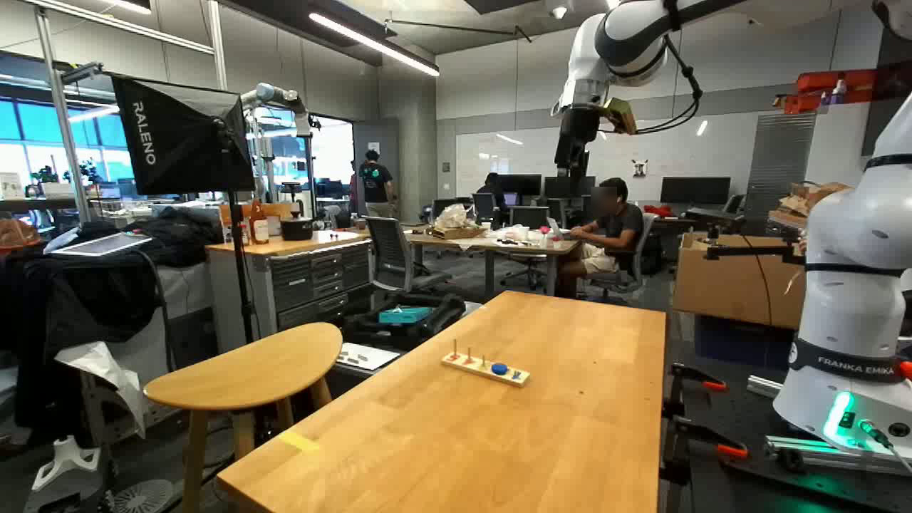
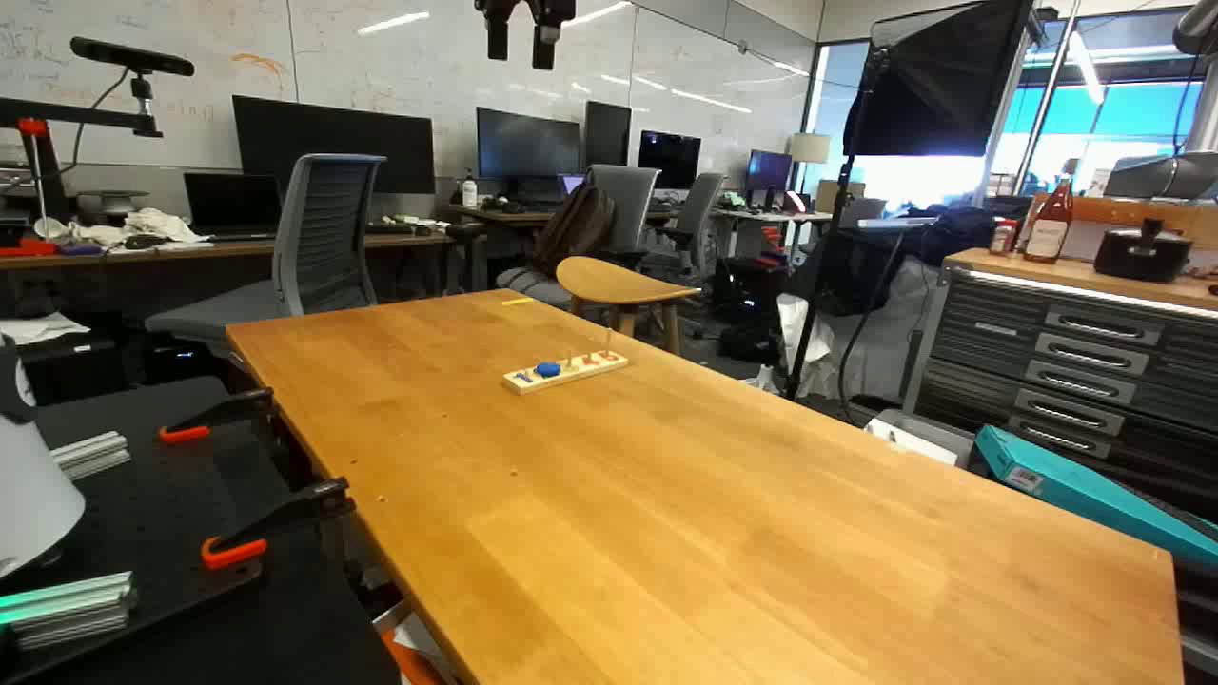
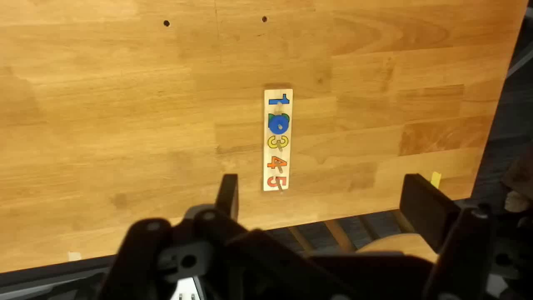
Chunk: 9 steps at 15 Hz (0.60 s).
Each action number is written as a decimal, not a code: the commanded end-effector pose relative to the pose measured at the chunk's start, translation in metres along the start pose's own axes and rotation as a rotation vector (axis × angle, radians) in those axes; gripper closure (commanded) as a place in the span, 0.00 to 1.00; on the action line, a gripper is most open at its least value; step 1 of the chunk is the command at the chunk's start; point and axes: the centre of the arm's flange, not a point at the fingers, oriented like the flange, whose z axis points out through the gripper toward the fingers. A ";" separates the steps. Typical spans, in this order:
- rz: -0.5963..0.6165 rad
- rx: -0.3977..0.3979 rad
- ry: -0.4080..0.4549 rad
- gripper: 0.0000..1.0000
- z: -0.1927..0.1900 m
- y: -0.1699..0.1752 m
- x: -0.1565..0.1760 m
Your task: Remove the blue circle from the wooden object.
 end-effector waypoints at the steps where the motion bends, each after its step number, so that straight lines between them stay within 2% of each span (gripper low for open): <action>1: 0.000 0.000 0.003 0.00 -0.001 0.000 0.000; 6: -0.001 0.000 0.011 0.00 -0.005 -0.001 0.000; 9: -0.039 -0.050 0.032 0.00 0.013 -0.023 0.015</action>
